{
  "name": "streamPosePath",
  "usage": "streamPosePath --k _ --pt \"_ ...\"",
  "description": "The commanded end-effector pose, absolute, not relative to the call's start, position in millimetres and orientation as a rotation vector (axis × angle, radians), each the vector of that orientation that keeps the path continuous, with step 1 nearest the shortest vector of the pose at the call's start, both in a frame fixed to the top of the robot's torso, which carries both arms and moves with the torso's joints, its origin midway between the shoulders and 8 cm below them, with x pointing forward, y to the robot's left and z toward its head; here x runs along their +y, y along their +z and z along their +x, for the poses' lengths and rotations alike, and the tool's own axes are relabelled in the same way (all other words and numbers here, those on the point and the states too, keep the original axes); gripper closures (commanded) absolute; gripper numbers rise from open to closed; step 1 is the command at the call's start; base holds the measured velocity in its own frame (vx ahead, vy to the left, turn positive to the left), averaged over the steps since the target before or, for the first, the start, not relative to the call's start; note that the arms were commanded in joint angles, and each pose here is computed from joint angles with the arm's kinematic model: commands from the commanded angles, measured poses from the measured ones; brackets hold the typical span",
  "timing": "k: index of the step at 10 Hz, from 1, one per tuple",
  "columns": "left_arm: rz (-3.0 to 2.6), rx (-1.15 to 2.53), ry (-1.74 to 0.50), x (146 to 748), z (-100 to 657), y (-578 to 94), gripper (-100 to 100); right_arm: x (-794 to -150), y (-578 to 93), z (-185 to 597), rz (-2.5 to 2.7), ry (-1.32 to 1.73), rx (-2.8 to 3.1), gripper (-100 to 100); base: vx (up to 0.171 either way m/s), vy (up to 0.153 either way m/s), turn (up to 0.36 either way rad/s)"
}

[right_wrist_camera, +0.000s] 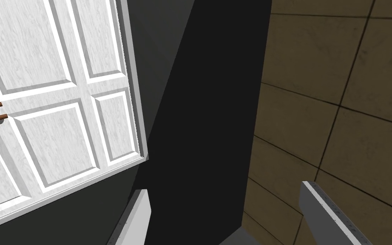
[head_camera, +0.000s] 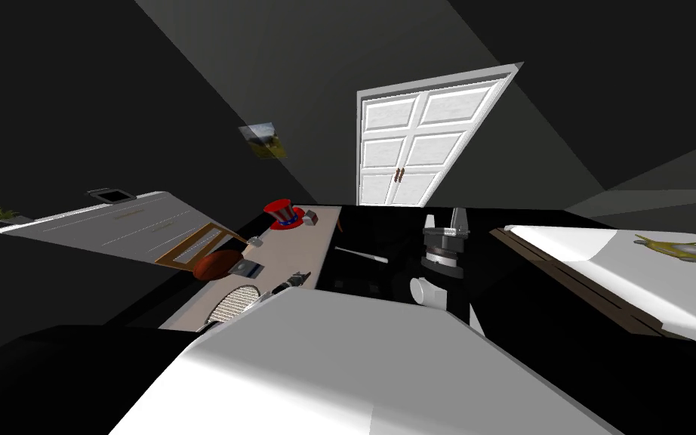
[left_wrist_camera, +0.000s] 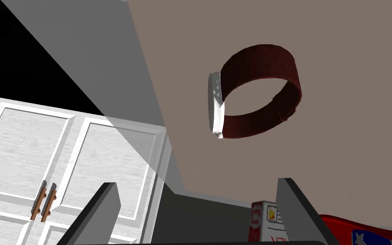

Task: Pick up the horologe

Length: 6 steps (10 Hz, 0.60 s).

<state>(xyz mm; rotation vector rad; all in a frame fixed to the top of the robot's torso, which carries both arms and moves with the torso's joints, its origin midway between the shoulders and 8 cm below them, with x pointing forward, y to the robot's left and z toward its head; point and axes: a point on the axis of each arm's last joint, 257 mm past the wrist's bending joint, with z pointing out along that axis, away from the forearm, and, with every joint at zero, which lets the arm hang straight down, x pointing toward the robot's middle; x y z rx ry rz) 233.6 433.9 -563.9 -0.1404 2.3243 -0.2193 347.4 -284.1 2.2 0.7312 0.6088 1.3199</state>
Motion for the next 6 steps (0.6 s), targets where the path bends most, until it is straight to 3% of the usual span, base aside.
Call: streamPosePath --k 1,6 --pt "-0.144 2.347 -0.214 440.2 226.9 -567.0 -100 -284.1 2.2 347.4 0.731 1.32 0.609 0 -0.041 0.043 -0.025" --pt "-0.14 2.407 -0.207 444.5 199.9 -578.4 -100 -284.1 2.2 347.4 0.731 1.32 0.609 0 -0.026 0.018 -0.032"
